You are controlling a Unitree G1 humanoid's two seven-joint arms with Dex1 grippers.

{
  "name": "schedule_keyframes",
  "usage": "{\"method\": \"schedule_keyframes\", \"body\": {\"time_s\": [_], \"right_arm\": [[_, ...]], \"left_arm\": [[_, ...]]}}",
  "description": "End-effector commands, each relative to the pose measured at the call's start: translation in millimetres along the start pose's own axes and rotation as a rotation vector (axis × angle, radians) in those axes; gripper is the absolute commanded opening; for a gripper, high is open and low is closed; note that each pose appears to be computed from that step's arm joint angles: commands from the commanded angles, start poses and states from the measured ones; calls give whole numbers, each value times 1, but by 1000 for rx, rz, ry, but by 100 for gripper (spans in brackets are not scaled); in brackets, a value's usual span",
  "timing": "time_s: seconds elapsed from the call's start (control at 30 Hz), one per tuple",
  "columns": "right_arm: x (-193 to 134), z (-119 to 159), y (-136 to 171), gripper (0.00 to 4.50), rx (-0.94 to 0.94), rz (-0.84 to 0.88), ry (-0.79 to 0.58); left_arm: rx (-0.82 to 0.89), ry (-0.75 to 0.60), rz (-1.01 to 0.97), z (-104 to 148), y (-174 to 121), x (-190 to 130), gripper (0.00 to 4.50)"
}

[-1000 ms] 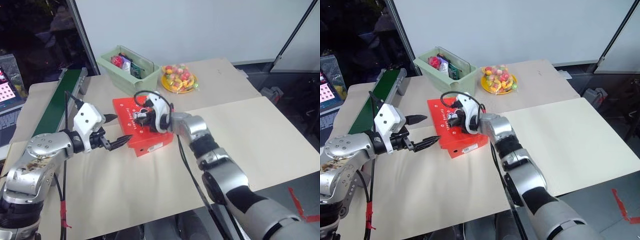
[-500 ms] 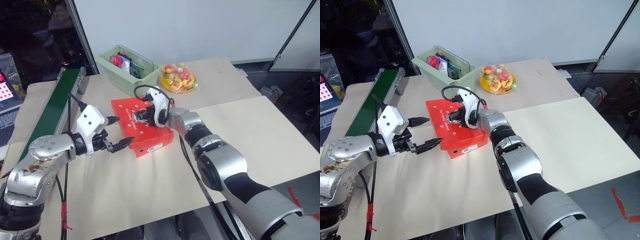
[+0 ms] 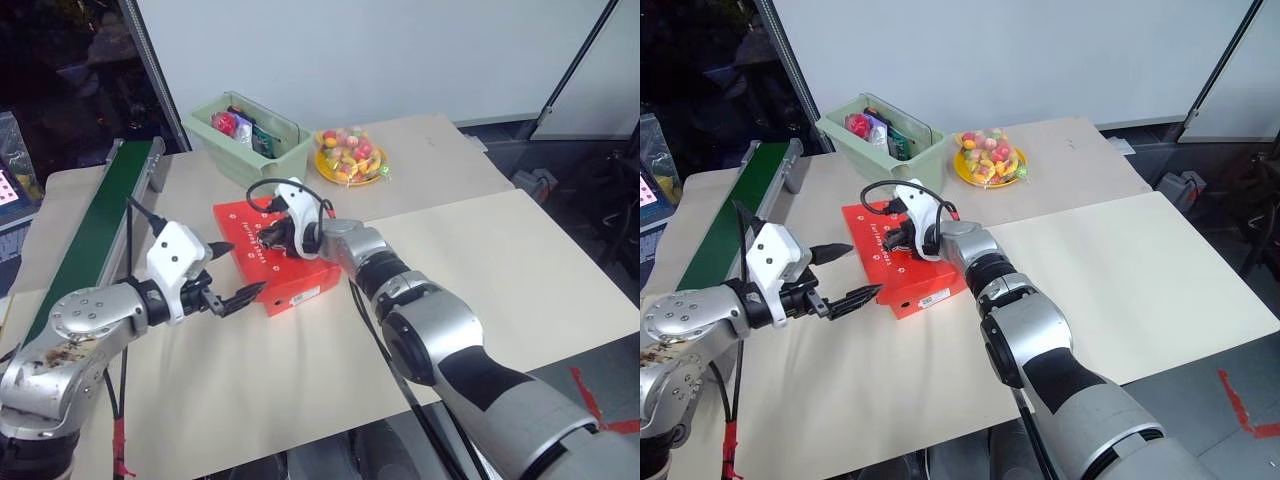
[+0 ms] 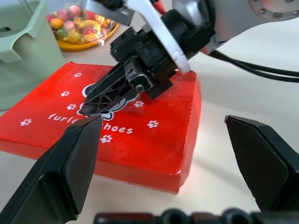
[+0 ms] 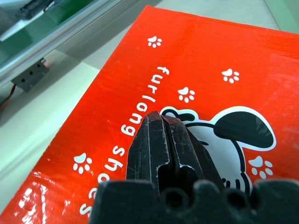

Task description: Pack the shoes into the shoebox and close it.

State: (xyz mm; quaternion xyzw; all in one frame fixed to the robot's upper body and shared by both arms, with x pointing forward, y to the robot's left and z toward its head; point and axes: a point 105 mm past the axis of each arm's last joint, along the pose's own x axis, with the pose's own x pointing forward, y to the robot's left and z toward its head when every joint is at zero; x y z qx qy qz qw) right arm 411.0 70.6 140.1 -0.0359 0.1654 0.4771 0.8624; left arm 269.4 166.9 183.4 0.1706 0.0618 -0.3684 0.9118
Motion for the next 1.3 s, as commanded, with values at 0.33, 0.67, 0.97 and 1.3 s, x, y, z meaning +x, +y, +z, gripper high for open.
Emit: {"method": "schedule_keyframes", "body": {"time_s": [0.33,0.67,0.97,1.3], "right_arm": [[1,-87,7,1,16,31,245],[-6,-42,-7,1,106,23,75],[-58,49,-40,1,294,41,-252],[-183,39,-72,1,257,-306,-390]], "left_arm": [[34,-44,25,14,1,-3,450],[40,-72,26,19,1,3,450],[-3,-130,50,20,5,12,450],[-86,-174,149,10,18,17,450]]}}
